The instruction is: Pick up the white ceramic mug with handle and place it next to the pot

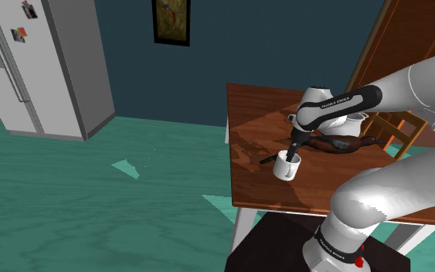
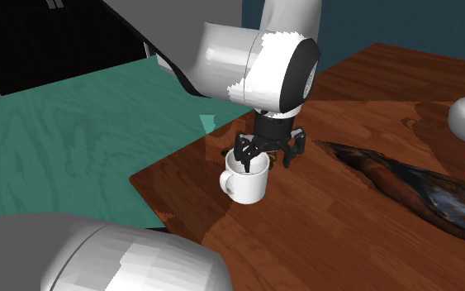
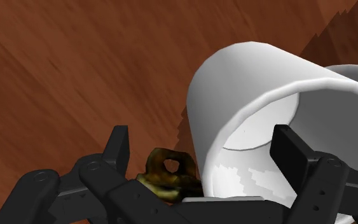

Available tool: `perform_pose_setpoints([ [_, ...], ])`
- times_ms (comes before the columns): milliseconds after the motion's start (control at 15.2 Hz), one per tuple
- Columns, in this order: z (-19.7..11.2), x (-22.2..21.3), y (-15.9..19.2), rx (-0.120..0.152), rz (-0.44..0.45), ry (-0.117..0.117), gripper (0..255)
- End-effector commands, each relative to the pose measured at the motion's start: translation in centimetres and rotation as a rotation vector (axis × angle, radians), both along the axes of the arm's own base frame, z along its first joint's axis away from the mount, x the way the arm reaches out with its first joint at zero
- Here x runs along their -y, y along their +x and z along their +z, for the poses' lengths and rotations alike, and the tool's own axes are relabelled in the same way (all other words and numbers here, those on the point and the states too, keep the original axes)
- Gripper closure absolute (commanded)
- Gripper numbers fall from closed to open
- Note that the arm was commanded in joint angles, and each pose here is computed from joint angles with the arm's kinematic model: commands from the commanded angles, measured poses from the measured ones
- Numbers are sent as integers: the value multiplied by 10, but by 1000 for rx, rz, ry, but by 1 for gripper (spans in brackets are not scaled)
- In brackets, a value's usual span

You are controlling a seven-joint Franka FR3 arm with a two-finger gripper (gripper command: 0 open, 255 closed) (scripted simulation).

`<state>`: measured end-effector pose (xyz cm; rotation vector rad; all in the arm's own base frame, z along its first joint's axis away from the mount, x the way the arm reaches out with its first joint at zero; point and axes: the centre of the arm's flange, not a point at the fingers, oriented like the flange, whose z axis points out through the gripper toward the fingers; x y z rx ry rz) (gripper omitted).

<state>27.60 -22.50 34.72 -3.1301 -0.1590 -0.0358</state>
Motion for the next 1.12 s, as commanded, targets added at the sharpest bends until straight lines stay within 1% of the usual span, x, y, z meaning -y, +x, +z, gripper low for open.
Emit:
perform_pose_setpoints([
  [0, 0, 0, 0, 0, 0, 0, 255],
  [594, 0, 0, 0, 0, 0, 0, 255],
  [1056, 37, 0, 0, 0, 0, 0, 255],
])
